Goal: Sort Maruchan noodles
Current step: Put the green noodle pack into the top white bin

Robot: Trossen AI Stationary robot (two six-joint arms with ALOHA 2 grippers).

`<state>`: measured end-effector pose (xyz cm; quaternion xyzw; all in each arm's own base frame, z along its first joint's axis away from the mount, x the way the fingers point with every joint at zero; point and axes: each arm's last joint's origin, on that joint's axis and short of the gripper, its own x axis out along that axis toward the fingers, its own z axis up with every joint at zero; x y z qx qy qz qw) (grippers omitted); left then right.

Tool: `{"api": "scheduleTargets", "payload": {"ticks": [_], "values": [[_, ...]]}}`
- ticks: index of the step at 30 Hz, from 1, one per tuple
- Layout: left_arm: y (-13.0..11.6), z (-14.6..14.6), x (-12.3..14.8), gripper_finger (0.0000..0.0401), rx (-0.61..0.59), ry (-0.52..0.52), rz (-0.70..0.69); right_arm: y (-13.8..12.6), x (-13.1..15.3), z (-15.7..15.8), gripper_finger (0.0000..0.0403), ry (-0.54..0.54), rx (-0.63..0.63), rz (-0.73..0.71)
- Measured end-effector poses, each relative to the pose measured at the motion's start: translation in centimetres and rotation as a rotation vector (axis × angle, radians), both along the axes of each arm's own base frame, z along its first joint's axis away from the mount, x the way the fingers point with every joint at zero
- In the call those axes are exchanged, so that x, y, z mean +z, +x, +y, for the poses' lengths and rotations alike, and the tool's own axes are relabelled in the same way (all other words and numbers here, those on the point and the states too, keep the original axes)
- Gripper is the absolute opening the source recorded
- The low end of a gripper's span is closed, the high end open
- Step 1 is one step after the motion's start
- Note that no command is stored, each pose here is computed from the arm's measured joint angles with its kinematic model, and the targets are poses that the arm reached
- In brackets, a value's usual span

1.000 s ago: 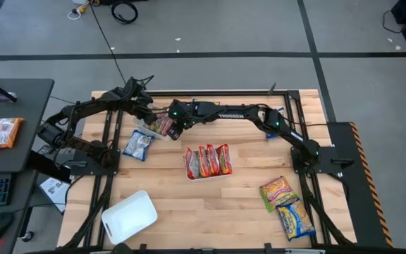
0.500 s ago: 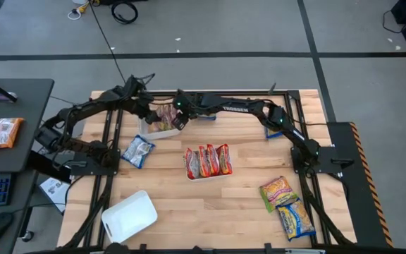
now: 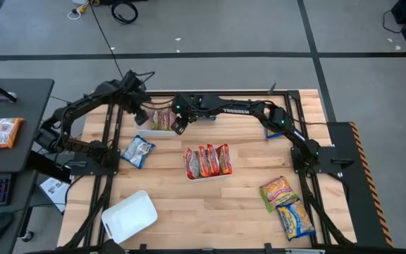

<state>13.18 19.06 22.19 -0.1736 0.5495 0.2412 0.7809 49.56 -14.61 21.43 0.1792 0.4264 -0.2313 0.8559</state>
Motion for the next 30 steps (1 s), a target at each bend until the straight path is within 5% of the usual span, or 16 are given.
{"api": "scheduleTargets", "payload": {"ticks": [6,13,20,30], "values": [[0.0,-0.2,0.9,0.0240,-0.023,0.058,0.008,0.0,0.0,-0.1,0.0179,-0.012,0.018,0.008],[-0.5,-0.9,-0.3,0.0241,-0.144,0.106,0.169,0.0,0.0,-0.1,0.0194,-0.045,0.054,0.021],[-0.1,-1.4,-2.8,0.0234,-0.180,0.171,0.154,-0.2,-2.2,0.6,0.0193,-0.106,0.190,0.105],[1.8,-2.5,-2.9,0.0229,-0.313,0.222,0.141,-0.5,-5.0,1.3,0.0192,-0.085,0.351,0.117]]}}
